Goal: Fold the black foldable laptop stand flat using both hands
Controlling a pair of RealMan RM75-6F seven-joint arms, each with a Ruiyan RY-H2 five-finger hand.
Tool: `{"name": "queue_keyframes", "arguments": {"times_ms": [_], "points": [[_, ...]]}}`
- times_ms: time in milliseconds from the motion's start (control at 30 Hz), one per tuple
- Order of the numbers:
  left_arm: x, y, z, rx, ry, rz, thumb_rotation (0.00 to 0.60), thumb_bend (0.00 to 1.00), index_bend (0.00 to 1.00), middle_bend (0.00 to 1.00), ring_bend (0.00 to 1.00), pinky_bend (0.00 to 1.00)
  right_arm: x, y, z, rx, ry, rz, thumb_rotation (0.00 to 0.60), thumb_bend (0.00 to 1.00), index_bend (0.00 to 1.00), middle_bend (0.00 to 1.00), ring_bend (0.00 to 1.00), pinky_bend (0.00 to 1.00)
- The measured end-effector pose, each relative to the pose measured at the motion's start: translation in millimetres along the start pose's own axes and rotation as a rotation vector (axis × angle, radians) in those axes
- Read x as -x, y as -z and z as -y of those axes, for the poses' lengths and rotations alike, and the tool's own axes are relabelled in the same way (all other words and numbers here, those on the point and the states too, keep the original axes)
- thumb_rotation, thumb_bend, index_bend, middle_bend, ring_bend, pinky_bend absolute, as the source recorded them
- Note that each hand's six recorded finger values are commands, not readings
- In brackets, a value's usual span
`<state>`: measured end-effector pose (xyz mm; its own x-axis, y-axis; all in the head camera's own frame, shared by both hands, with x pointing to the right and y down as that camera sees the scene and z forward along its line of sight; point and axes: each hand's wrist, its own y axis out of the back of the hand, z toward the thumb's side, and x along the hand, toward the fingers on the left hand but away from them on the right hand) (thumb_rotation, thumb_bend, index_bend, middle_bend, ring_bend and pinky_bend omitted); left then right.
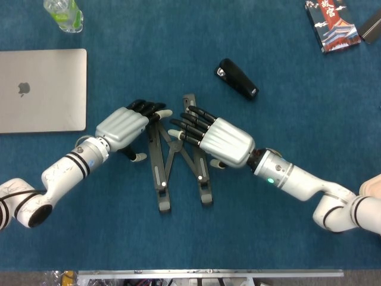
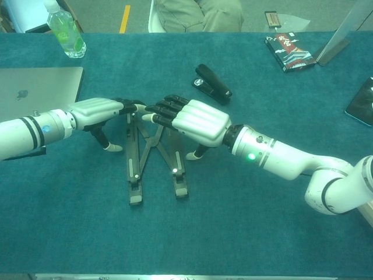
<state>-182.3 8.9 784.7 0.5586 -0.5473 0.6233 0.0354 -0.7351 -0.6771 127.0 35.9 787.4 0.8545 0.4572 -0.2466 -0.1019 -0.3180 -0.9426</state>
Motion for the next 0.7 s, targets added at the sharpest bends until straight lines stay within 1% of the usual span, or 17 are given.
{"name": "queue_keyframes", "arguments": {"times_ms": [167,367,467,600,700], "points": [[0.3,1.0,0.6,0.008,0.002,0.000,0.600,0.22,0.02,0.00,0.00,0.00,2.6,-0.6,-0.4,0.007,0.005,0.001,0.600,0.06,0.00,0.00,0.00,0.05],[0.5,1.1,1.0,0.015,0.006,0.002,0.600,0.26,0.02,0.00,0.00,0.00,4.9,-1.7,-1.2,0.015,0.011,0.002,0.600,0.07,0.00,0.00,0.00,0.05],[0.5,1.1,1.8,0.019,0.009,0.003,0.600,0.26,0.02,0.00,0.00,0.00,6.0,-2.7,-1.0,0.016,0.015,0.002,0.600,0.09,0.00,0.00,0.00,0.05],[0.8,1.8,2.2,0.021,0.012,0.003,0.600,0.26,0.02,0.00,0.00,0.00,7.3,-3.1,0.1,0.013,0.015,0.002,0.600,0.09,0.00,0.00,0.00,0.05],[1.0,2.0,2.1,0.025,0.013,0.002,0.600,0.29,0.02,0.00,0.00,0.00,7.9,-3.9,0.8,0.012,0.016,0.001,0.600,0.09,0.00,0.00,0.00,0.05]]}}
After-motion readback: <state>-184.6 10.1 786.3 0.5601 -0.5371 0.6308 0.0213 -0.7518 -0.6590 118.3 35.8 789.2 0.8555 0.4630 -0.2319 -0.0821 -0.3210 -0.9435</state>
